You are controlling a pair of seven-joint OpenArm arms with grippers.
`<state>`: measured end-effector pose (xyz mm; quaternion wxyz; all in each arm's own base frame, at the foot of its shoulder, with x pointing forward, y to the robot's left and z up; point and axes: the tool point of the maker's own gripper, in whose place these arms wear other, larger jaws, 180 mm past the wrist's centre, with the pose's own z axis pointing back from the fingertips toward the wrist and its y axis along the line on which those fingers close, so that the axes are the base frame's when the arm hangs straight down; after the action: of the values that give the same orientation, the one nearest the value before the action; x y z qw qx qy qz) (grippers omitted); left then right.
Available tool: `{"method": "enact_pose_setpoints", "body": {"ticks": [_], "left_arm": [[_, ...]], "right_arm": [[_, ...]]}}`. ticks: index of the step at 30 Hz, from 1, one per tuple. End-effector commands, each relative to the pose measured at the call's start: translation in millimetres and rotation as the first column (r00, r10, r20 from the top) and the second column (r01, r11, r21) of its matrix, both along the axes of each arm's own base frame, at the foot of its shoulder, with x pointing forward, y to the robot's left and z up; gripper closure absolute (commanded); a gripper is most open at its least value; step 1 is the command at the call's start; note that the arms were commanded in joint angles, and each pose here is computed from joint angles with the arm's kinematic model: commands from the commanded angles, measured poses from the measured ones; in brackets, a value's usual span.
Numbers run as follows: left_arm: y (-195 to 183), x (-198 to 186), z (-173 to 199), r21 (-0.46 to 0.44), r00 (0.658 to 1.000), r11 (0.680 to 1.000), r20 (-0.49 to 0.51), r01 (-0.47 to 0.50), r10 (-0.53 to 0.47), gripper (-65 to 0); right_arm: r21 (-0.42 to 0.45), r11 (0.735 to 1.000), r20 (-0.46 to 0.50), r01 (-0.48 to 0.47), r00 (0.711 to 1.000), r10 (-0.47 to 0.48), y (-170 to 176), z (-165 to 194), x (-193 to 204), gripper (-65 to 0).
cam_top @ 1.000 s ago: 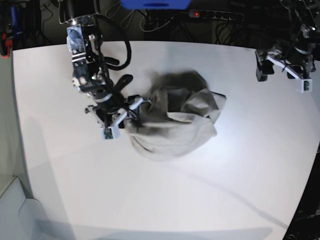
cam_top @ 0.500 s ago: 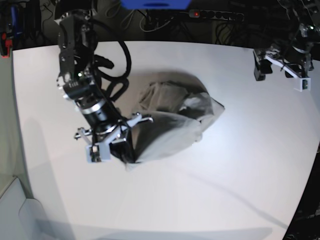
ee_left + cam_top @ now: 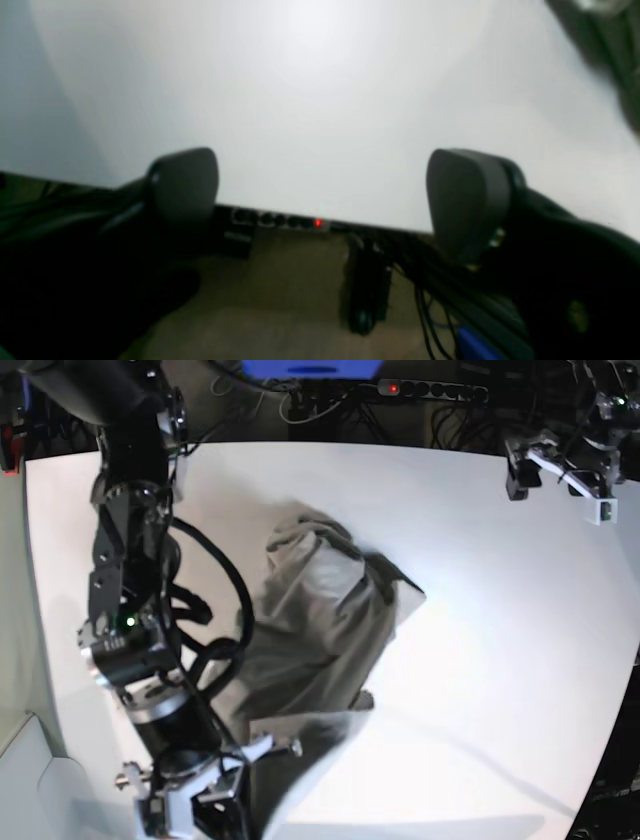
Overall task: Layout the t-shirt on the table in an organized manner, then fold the t-shirt properly
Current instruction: 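Pull the grasped fabric with the right gripper away from the heap, then release the fabric and lift the right gripper back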
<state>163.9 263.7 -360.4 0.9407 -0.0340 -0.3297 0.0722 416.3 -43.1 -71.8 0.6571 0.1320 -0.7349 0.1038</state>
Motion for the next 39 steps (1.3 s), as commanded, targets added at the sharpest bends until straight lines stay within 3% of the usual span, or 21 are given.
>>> {"method": "enact_pose_setpoints", "body": {"ticks": [1, 6, 11, 15, 19, 21, 23, 27, 31, 35, 39], "left_arm": [[6, 0, 7, 0.021, 1.0, 1.0, 0.017, -0.003, 0.003, -65.0], [17, -5, 10, 0.039, 0.999, 0.999, 0.016, -0.032, 0.032, -65.0], [22, -5, 12, 0.048, 0.999, 0.998, 0.02, -0.044, 0.043, -65.0], [25, -6, 13, 0.053, 0.998, 0.997, 0.024, -0.052, 0.051, -65.0], [26, -3, 15, 0.054, 0.998, 0.997, 0.032, -0.051, 0.05, -65.0], [26, -2, 15, 0.054, 0.998, 0.997, 0.033, -0.051, 0.05, -65.0], [24, 4, 17, 0.048, 0.998, 0.998, 0.05, -0.049, 0.047, -65.0], [22, 9, 19, 0.045, 0.997, 0.998, 0.063, -0.048, 0.045, -65.0], [22, 11, 20, 0.044, 0.996, 0.998, 0.07, -0.048, 0.045, -65.0], [22, 10, 19, 0.045, 0.997, 0.998, 0.066, -0.048, 0.045, -65.0], [23, 9, 19, 0.045, 0.997, 0.998, 0.065, -0.049, 0.047, -65.0]], "right_arm": [[0.019, 1.0, 0.114, 0.016, 0.993, -0.018, -8, 36, 0, 0.0], [0.055, 0.997, 0.247, 0.055, 0.967, -0.067, -25, 97, 7, 0.0], [0.115, 0.988, 0.377, 0.105, 0.916, -0.141, -51, 171, 12, 0.0], [0.21, 0.963, 0.403, 0.171, 0.882, -0.244, -91, 210, 21, 0.0], [0.203, 0.956, 0.432, 0.21, 0.857, -0.28, -112, 240, 19, 0.0], [0.191, 0.958, 0.415, 0.213, 0.868, -0.275, -112, 241, 18, 0.0], [0.166, 0.964, 0.384, 0.209, 0.887, -0.258, -106, 229, 15, 0.0], [0.128, 0.989, 0.266, 0.079, 0.958, -0.111, -51, 172, 12, 0.0], [0.099, 0.995, 0.133, -0.026, 0.991, 0.013, 3, 107, 8, 0.0], [0.114, 0.987, -0.005, -0.11, 0.994, 0.111, 44, 49, -1, 0.0], [0.13, 0.978, -0.156, -0.162, 0.971, 0.182, 74, -14, -19, 0.0]]}}
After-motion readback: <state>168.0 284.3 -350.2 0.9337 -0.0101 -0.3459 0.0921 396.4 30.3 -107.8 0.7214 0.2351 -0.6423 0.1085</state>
